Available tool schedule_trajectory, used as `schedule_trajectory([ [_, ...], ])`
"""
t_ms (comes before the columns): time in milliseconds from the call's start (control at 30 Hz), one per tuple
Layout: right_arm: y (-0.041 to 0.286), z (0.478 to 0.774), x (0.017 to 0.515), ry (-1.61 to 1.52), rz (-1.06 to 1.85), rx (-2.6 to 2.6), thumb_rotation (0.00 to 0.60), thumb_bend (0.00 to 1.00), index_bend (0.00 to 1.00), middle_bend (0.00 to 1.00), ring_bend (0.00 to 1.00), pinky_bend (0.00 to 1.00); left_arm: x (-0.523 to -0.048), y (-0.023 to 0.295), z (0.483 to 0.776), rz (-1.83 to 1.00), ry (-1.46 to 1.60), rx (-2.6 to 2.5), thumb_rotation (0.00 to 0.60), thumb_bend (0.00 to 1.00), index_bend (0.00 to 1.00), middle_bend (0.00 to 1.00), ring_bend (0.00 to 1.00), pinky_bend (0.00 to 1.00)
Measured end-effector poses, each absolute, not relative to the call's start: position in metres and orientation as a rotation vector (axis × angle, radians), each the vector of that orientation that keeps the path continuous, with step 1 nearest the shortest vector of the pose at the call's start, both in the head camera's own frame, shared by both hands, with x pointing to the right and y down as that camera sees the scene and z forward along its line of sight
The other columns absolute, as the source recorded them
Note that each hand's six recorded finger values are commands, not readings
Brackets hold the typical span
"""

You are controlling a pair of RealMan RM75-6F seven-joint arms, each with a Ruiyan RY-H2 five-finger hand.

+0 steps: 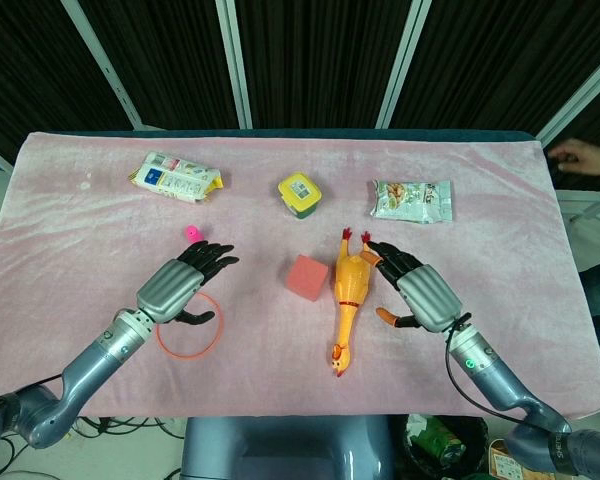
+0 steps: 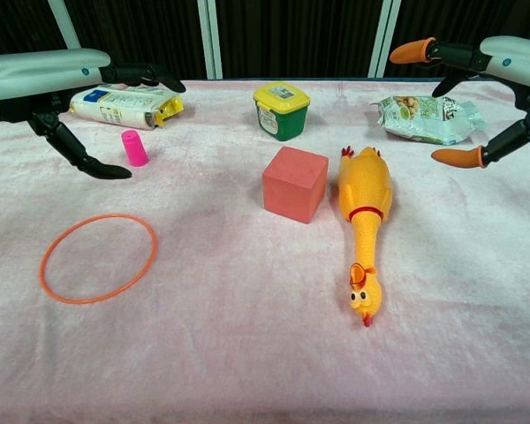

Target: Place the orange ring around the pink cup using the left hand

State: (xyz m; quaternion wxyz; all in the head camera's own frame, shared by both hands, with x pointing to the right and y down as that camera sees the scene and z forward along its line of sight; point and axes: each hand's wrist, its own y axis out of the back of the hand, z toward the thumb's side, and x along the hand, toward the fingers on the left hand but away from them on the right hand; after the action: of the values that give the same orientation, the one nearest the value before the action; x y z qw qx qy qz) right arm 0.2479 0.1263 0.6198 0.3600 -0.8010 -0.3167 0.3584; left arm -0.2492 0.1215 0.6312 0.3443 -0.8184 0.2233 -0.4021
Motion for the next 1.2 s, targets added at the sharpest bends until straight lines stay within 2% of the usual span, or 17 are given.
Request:
schedule_trajectory([
  [333, 0.134, 0.615, 0.279, -0.883, 1.028, -2.000, 0.600, 0.23, 0.00, 0.00, 0.00, 0.18, -0.282, 0.124, 0.622, -1.110, 0.606, -2.067, 0.600, 0.21, 0.13, 0.04, 0.00, 0.00],
  [567, 0.149, 0.597, 0.331, -0.910, 1.155, -1.859, 0.600, 0.23, 0.00, 0.00, 0.00, 0.18, -0.321, 0.128, 0.593, -1.158, 0.653, -1.900, 0.600, 0.21, 0.17, 0.04, 0.00, 0.00],
  [733, 0.175, 0.576, 0.375, -1.015, 1.271, -1.731, 0.600, 0.23, 0.00, 0.00, 0.00, 0.18, -0.365, 0.151, 0.571, -1.277, 0.713, -1.786, 0.600, 0.21, 0.20, 0.04, 0.00, 0.00],
  [933, 0.198, 0.571, 0.395, -0.958, 1.380, -1.559, 0.600, 0.23, 0.00, 0.00, 0.00, 0.18, -0.389, 0.188, 0.573, -1.378, 0.679, -1.802, 0.600, 0.22, 0.25, 0.06, 0.00, 0.00],
  [1200, 0.221, 0.568, 0.413, -0.937, 1.473, -1.389, 0.600, 0.23, 0.00, 0.00, 0.00, 0.18, -0.397, 0.209, 0.595, -1.431, 0.651, -1.776, 0.600, 0.24, 0.36, 0.07, 0.00, 0.00],
])
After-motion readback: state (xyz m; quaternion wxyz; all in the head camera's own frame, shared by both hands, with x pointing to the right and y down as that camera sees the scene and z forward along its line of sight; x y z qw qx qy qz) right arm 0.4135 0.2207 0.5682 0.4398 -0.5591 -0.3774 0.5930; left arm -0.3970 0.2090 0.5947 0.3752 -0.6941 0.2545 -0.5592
